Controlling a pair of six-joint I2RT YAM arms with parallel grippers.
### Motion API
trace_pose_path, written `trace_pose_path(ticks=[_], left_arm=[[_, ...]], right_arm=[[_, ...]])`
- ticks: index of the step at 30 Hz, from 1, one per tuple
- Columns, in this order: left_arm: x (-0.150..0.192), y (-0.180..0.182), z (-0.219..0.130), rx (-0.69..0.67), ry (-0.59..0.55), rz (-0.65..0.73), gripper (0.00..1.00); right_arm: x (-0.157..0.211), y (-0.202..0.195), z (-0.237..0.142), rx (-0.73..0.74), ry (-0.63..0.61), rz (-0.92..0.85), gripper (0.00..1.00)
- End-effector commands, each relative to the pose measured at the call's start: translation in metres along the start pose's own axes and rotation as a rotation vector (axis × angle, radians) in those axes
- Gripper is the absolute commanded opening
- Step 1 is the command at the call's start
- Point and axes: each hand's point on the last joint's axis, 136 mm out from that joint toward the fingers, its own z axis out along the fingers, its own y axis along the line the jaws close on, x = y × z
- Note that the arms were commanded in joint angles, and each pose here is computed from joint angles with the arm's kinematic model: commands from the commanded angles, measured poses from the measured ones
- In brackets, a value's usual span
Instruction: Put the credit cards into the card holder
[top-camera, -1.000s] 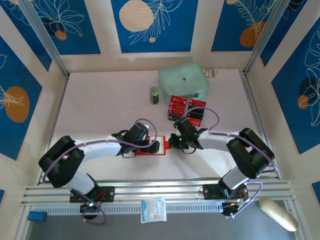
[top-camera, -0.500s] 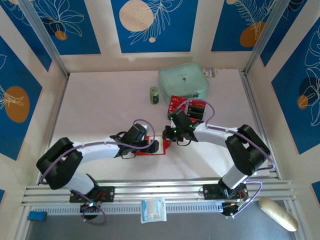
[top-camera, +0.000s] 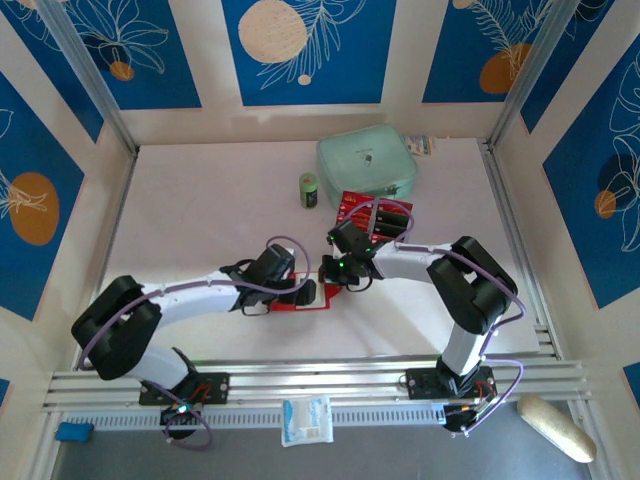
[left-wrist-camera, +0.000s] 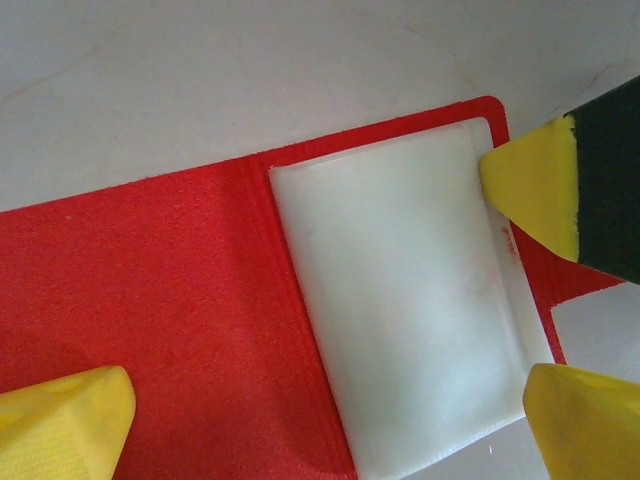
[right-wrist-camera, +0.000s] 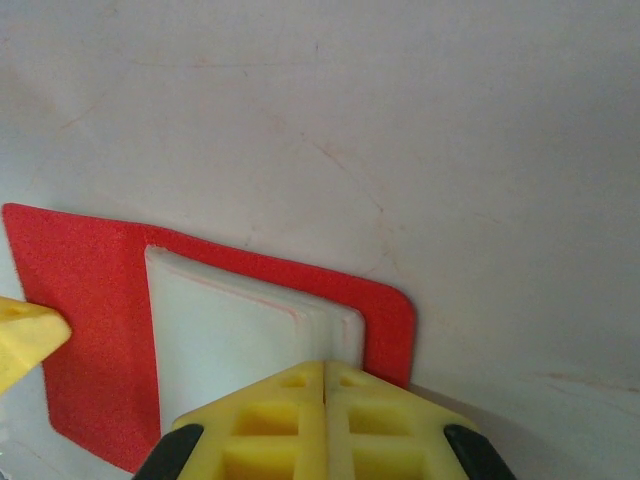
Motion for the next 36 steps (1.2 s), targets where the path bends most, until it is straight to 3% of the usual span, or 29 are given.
trace_pose_path(ticks=[1,18,36], left_arm=[[-0.006,0.003,-0.016,-0.06,0.011,0.02,1.0],[0.012,0.023,0.003,-0.096,0.012,0.036,1.0],[0.008,0.023,0.002,-0.089,-0.021,0.047,1.0]], right_arm=[[0.007,0.001,0.004,-0.002,0.039,-0.01,0.0],[-0.004,0.021,-0.022,-0.045,-0.018,-0.039,0.0],[0.005,0.013,0.005,-0.019,0.043,-0.035,0.0]])
